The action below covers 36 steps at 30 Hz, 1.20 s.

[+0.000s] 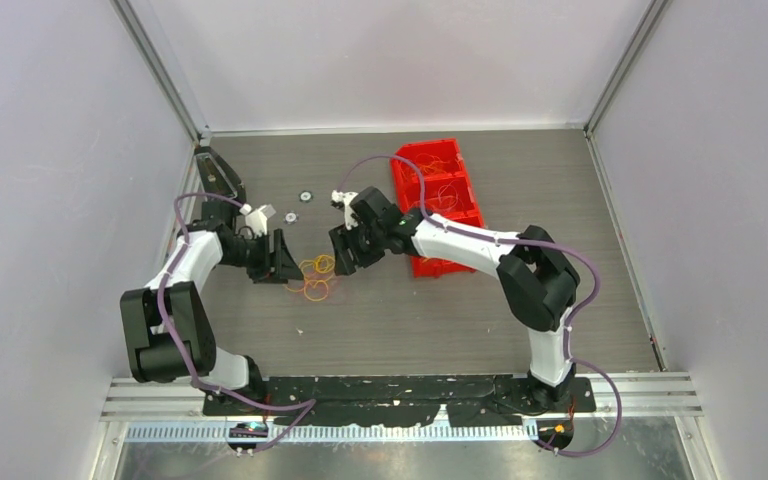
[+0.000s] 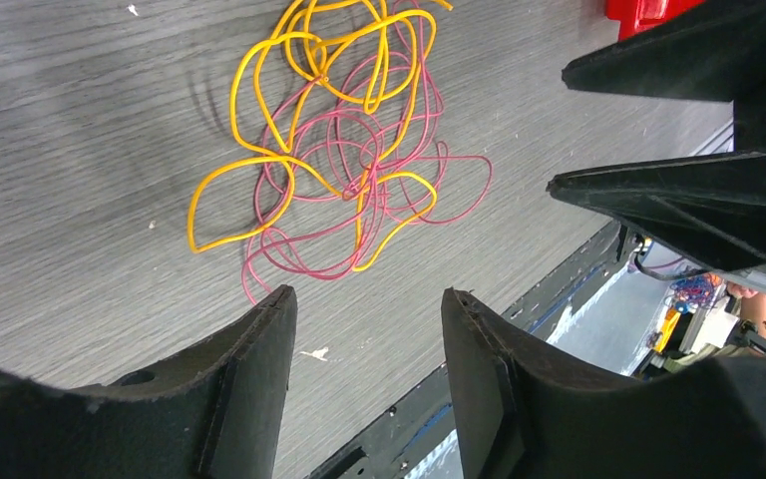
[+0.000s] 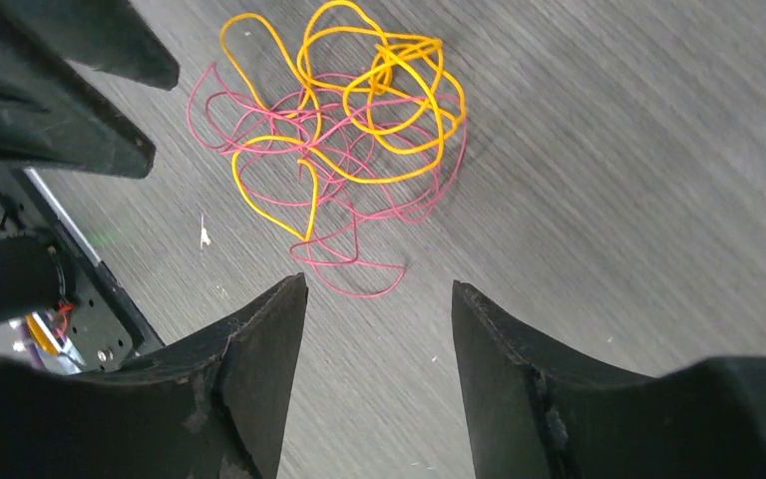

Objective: Untangle the cables

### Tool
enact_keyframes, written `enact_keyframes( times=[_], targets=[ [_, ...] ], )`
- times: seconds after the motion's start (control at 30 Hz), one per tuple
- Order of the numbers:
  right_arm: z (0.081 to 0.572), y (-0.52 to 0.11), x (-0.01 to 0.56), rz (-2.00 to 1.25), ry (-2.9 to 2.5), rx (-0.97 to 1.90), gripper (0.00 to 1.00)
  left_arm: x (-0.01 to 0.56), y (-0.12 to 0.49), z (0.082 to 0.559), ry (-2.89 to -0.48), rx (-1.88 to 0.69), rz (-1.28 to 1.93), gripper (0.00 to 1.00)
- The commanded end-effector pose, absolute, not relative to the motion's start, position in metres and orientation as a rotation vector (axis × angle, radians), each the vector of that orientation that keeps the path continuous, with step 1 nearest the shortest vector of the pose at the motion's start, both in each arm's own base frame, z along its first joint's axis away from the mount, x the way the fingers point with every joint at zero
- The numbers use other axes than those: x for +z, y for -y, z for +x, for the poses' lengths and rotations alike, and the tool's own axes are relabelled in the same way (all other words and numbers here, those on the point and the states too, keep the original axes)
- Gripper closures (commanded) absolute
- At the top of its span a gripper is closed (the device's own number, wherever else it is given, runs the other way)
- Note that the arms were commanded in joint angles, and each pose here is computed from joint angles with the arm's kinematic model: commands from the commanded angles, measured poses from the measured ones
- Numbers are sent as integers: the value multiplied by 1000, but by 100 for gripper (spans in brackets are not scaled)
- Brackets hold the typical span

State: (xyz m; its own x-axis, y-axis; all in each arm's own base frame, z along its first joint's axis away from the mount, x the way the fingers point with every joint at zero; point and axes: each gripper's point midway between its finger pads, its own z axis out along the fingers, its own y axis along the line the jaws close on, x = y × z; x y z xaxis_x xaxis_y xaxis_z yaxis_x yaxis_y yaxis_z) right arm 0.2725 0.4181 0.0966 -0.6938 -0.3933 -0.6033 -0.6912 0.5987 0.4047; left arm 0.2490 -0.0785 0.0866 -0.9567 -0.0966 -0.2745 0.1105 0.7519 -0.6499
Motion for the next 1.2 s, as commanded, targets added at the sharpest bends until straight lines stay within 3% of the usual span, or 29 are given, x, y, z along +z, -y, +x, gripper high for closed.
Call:
enact_keyframes(
  times=[0.0,0.57,1.17],
  targets=[
    [275,-420,123,-602,-2440,772,40,95,78,254,-2604,-997,7,43],
    [283,-434,100,-417,-2555,762,52,100,78,252,-2590,-994,20,43],
    [259,-452,86,-482,-2592,832,54,101,75,252,-2583,-989,8,43]
  ],
)
